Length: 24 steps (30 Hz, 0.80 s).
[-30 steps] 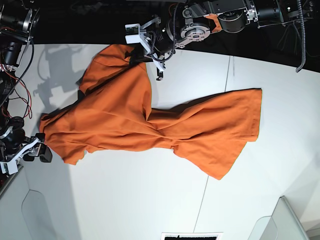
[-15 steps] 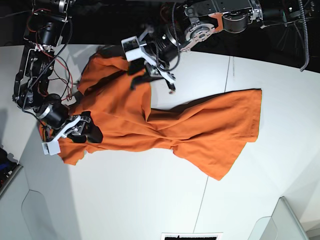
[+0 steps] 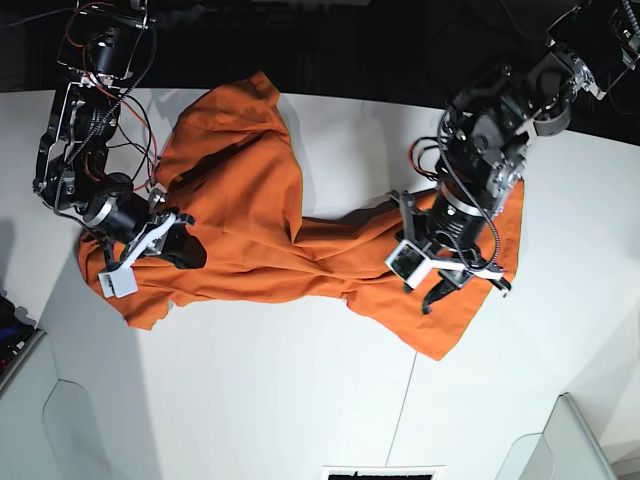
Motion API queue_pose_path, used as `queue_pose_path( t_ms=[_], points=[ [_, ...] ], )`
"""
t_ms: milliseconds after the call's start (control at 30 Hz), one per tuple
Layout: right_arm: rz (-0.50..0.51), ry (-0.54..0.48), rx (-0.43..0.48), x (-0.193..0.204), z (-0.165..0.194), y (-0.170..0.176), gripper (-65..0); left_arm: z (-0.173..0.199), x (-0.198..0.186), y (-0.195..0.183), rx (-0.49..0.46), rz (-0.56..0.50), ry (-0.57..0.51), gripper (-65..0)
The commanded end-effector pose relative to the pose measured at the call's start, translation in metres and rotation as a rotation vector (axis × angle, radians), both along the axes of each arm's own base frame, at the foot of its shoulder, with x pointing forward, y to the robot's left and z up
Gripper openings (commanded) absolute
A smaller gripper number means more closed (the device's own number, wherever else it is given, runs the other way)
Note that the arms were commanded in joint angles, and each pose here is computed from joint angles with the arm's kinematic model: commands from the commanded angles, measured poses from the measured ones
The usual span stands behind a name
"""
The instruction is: Layout the t-shirt on the table in an organized manner, then fold the t-shirt properly
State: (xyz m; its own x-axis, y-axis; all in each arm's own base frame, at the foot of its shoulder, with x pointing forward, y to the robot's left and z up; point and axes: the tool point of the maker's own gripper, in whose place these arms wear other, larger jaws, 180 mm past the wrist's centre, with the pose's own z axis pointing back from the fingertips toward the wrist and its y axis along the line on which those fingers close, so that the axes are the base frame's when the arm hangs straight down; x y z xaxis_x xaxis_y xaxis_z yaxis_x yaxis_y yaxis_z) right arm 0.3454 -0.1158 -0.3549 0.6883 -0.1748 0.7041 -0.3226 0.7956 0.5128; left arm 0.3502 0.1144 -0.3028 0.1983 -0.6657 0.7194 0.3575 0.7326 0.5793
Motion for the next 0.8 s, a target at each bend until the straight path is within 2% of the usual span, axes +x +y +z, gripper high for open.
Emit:
queue_pose_path(
  t_ms=[0, 167, 333, 433, 567, 767],
  points=[
    [-0.009, -0.048, 0.001, 0.006, 0.011, -0.003, -65.0, 0.002, 0.012, 0.016, -0.004, 0.037, -0.004, -47.5],
    [-0.023, 0.022, -0.085, -0.016, -0.02, -0.014, -65.0, -0.059, 0.017, 0.083, 0.013, 0.154, 0.215, -47.6],
    [-0.052, 0.04, -0.227, -0.026, -0.039, -0.043, -65.0, -0.099, 0.003, 0.119, 0.043, 0.205, 0.355, -47.6],
    [-0.056, 0.08, -0.271, -0.031, -0.05, -0.063, -65.0, -0.107, -0.002, 0.141, 0.082, 0.233, 0.384, -47.6],
    [-0.081, 0.117, -0.309, -0.035, -0.06, -0.095, -65.0, -0.099, 0.001, 0.162, 0.118, 0.232, 0.355, -47.6],
    [-0.117, 0.014, -0.222, -0.013, -0.026, -0.103, -65.0, -0.073, 0.029, 0.155, 0.117, 0.169, 0.317, -47.6]
  ],
)
